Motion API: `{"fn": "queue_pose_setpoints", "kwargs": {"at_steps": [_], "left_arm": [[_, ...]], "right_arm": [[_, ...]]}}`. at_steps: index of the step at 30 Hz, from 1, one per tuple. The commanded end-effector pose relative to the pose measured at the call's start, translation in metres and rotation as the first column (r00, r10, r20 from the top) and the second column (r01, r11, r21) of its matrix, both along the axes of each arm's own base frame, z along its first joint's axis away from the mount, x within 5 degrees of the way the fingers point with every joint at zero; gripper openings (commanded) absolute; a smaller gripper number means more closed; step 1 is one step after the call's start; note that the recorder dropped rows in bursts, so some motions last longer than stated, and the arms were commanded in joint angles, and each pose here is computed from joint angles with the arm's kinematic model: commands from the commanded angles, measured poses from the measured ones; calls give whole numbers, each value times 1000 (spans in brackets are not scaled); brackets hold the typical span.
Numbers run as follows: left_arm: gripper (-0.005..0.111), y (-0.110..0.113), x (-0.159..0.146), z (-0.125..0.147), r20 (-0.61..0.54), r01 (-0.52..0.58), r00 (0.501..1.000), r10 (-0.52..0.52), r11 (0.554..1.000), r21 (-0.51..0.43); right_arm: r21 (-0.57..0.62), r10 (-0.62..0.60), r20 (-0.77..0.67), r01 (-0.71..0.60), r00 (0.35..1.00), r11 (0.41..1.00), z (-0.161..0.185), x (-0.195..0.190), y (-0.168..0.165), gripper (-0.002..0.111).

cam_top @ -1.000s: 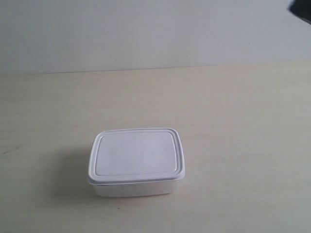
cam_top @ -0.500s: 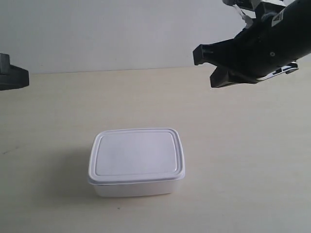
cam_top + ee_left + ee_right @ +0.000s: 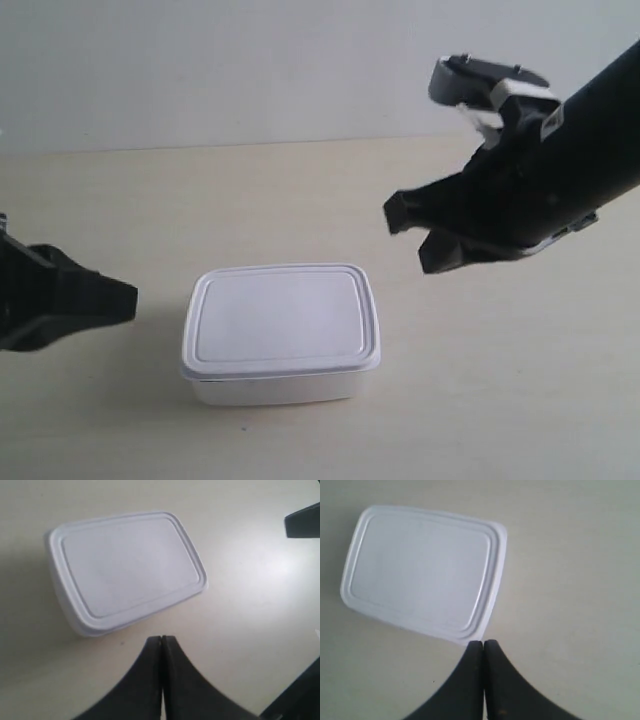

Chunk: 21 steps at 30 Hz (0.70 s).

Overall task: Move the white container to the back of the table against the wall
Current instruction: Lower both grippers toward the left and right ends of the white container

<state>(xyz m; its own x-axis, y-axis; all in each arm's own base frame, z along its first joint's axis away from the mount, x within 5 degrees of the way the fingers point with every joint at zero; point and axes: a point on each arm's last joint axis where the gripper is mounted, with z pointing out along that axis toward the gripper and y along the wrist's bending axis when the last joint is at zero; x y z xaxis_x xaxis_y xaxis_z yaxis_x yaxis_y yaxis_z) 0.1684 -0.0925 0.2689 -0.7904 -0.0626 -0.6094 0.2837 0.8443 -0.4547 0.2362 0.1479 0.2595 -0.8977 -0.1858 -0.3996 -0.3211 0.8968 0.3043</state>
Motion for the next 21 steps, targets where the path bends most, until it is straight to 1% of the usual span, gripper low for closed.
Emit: {"fn": "queue_pose_setpoints", "kwargs": {"at_steps": [1, 4, 8, 11, 15, 19, 21], "left_arm": [[0, -12, -9, -15, -43, -4, 999, 2, 999, -38], [0, -16, -16, -24, -82, 8, 997, -12, 999, -42], [0, -15, -21, -40, -120, -31, 992, 26, 999, -41], [0, -14, -22, -53, -173, -43, 984, 39, 999, -16], [0, -16, -15, -68, -210, -60, 976, 64, 998, 24], [0, -19, -6, -85, -250, -73, 964, 90, 995, 74], [0, -21, 0, -92, -263, -90, 959, 109, 992, 84]], "right_arm": [[32, 34, 44, -35, 998, 999, -17, -20, 22, 0], [48, 21, 35, -23, 999, 999, -29, -32, 31, 0], [53, 18, 26, -19, 1000, 998, -43, -47, 38, 0], [64, 11, 37, -14, 999, 998, -50, -54, 42, 0], [64, -3, 26, 1, 1000, 998, -59, -63, 43, 0], [58, -15, 23, 14, 1000, 998, -66, -65, 39, 0], [50, -16, 19, 15, 1000, 999, -71, -65, 39, 0]]}}
